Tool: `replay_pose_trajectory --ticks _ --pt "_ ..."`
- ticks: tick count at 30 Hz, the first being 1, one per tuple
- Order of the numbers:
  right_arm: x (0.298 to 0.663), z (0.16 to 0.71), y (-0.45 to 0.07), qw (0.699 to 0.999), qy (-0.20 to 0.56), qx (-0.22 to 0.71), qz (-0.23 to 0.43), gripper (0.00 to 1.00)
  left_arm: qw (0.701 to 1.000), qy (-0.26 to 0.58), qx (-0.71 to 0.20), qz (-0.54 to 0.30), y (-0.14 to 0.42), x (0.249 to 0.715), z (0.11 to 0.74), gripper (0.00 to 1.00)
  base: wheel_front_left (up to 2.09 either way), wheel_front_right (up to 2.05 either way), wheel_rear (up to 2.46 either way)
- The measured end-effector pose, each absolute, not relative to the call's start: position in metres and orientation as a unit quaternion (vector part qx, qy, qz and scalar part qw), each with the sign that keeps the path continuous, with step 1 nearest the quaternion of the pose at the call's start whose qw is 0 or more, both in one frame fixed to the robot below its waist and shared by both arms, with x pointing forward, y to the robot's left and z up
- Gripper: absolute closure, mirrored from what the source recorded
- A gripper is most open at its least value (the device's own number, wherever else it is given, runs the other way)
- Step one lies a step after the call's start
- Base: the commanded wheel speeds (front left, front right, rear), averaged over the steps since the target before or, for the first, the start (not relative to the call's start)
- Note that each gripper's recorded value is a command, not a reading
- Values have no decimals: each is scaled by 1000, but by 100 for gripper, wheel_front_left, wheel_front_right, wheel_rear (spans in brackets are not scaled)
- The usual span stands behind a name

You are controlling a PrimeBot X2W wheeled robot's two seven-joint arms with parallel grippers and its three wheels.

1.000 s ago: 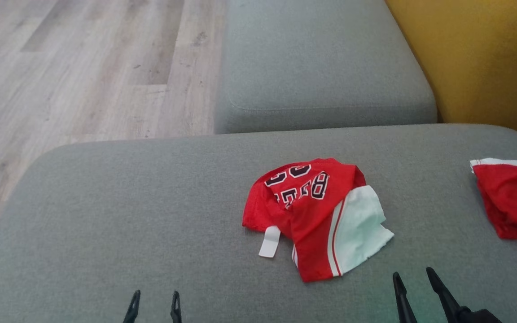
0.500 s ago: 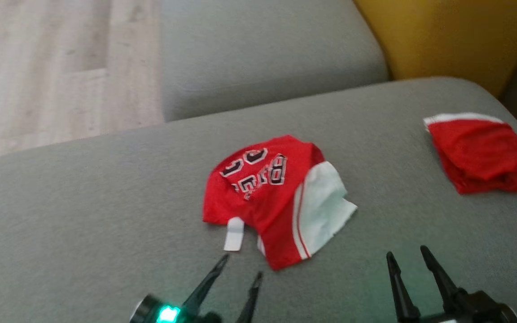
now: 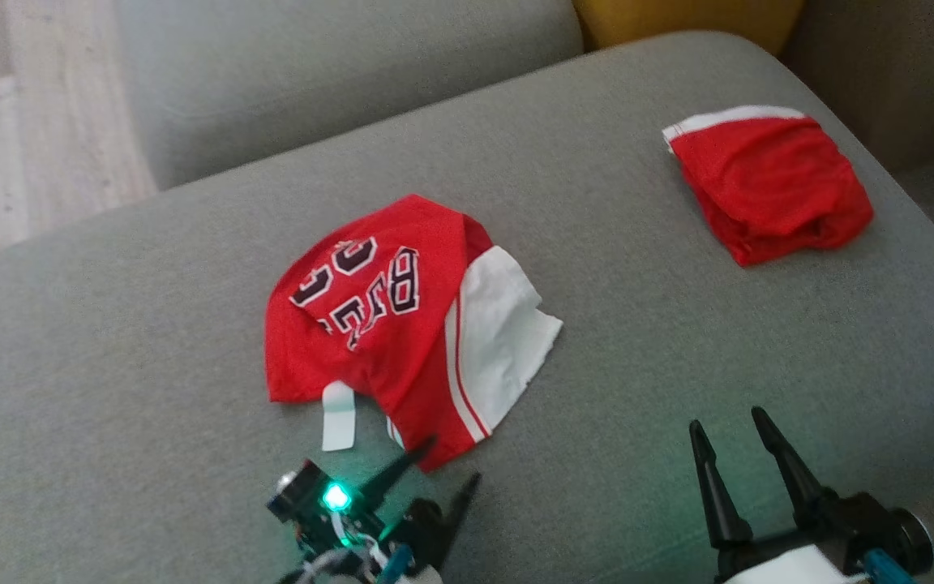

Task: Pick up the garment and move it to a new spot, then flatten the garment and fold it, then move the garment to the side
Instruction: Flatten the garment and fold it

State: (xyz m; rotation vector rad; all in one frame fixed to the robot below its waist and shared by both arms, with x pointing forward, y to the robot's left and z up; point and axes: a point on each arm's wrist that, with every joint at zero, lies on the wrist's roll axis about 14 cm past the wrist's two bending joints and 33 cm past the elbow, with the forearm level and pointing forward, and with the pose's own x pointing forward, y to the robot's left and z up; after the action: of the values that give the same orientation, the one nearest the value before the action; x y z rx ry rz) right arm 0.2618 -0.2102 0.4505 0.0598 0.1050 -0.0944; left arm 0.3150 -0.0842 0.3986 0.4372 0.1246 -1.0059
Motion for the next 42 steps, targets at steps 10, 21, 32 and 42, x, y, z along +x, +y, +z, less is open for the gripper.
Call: replay_pose_trajectory --ticks 10,21,32,42 --pt "265 443 -219 995 71 27 -64 0 841 134 246 -463 -82 352 360 54 0 0 0" --pt "261 452 -213 997 49 31 -55 0 842 9 196 -502 -132 349 443 100 0 0 0" --pt "254 456 -206 998 34 40 -46 0 815 -344 168 -436 -174 409 748 100 0 0 0" --pt "267 462 -195 998 25 43 -23 0 883 -332 125 -306 -65 477 792 100 0 0 0"
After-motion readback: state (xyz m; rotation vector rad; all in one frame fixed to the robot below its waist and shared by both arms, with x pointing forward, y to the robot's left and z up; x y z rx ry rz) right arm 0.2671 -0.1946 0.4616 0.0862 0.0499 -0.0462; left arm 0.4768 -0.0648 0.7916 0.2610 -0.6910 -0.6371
